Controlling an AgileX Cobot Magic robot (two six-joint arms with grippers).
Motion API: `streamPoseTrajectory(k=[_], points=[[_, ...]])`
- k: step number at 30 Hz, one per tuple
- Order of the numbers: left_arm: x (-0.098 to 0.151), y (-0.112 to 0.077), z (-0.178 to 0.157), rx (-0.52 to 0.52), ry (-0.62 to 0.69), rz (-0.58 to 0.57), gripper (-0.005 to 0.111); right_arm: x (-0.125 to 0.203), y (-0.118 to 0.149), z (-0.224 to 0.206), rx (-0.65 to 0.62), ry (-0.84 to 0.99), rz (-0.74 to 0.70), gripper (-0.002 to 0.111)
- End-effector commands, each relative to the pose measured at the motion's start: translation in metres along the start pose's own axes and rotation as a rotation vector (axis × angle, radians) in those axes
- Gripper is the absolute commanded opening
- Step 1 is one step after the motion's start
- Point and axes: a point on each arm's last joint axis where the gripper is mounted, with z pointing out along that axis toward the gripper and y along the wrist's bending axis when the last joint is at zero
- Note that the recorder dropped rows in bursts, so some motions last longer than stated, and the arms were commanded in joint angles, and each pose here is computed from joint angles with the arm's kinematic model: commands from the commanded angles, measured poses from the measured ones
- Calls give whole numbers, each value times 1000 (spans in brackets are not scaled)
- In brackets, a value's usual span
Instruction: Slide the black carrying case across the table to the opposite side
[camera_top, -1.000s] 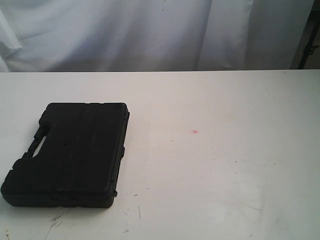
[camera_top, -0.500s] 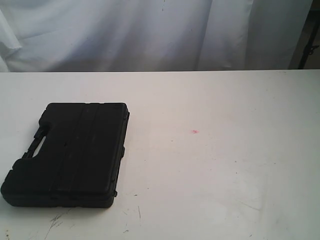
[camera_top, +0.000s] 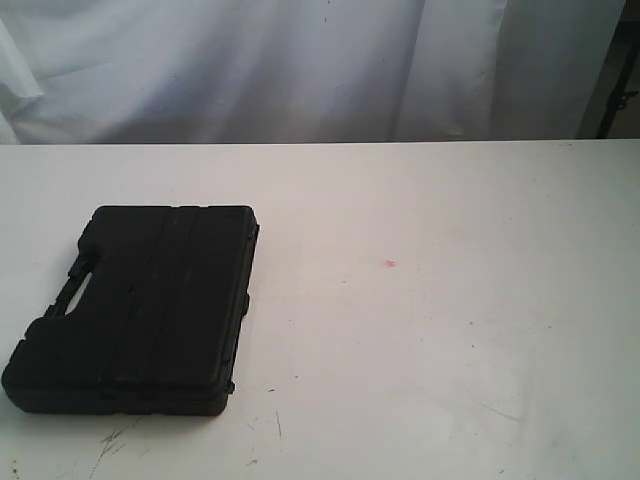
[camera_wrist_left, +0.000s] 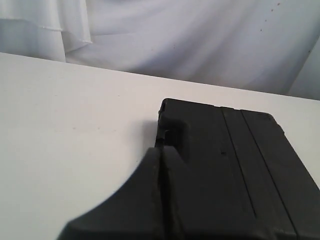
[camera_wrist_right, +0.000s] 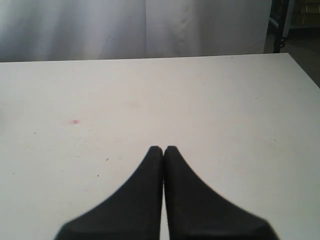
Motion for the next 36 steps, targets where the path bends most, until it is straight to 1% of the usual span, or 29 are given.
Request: streamPoseTrajectory(k=[1, 8, 36], points=[[7, 1, 0, -13, 65, 3, 0, 1, 0, 0, 3, -4, 5, 0], [8, 4, 0, -56, 69, -16, 0, 1, 0, 0, 4, -4, 2, 0], [8, 4, 0, -56, 67, -16, 0, 1, 0, 0, 4, -4, 2, 0]])
